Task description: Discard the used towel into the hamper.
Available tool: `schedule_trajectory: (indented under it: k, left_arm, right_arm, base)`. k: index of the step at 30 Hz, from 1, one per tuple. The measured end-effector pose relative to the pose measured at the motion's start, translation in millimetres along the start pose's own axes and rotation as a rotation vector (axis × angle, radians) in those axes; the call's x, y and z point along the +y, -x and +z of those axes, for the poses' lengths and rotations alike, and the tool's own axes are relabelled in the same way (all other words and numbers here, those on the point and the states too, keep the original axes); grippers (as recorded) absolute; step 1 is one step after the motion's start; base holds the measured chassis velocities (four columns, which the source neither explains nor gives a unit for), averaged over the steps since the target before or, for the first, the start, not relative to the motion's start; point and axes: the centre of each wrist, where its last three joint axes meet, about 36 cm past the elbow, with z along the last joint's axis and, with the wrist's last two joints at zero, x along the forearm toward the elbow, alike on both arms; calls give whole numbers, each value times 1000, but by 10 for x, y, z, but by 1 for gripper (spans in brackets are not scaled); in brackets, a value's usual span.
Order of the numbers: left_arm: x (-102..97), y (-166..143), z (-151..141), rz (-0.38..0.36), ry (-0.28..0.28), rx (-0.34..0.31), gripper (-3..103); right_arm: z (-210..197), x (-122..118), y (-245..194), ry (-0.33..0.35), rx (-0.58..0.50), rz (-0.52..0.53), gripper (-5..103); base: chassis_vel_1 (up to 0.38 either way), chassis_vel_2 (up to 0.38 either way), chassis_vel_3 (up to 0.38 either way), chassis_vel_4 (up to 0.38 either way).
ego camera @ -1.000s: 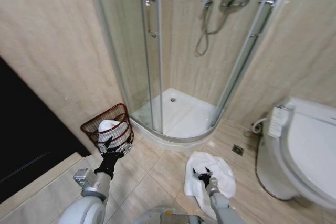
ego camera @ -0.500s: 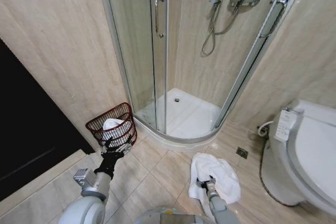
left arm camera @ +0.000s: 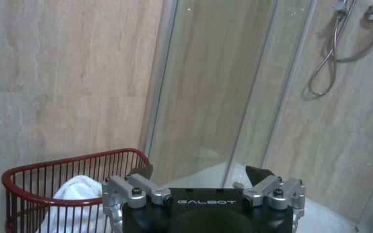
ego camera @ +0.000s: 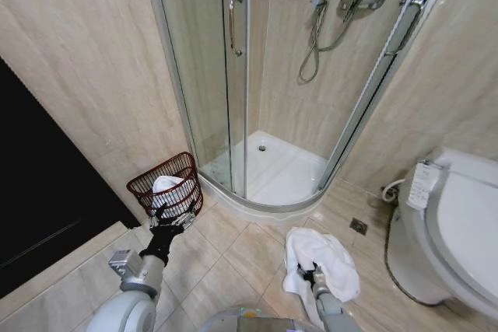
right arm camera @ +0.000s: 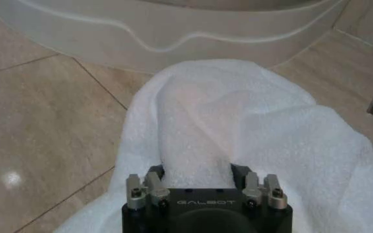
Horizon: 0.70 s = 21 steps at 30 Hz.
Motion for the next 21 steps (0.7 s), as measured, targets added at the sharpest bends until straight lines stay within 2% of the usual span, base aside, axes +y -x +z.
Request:
schedule_trajectory:
  k: [1,5,8,9,12,13,16,21]
  left_arm:
    - [0,0,0,0,0,0,97]
    - [0,0,0,0,0,0,97]
    - [0,0,0,0,0,0,97]
    - [0,0,0,0,0,0,97]
    - [0,0,0,0,0,0,97]
    - [0,0,0,0,0,0,97]
    - [0,0,0,0,0,0,97]
    - [0,0,0,0,0,0,97]
  right_arm:
    - [17,-19,-20,7,0,-1,61]
    - [28,-22,-38,40,-3,8,57]
    - [48,-74,-99,83,-11,19,44]
    - [48,-74,-99,83,-11,19,44]
    - [63,-156,-203,120,-34,40,33]
    - [63,-156,-203,120,-34,40,33]
    - [61,-219,-344,163,-67,56,21]
    - [-100,-311,-501,210,-147,82,12]
  base:
    - [0,0,0,0]
    - [0,0,0,0]
    - [0,0,0,0]
    - [0,0,0,0]
    - [0,0,0,0]
    - [0,0,0,0]
    - [0,0,0,0]
    - [0,0,0,0]
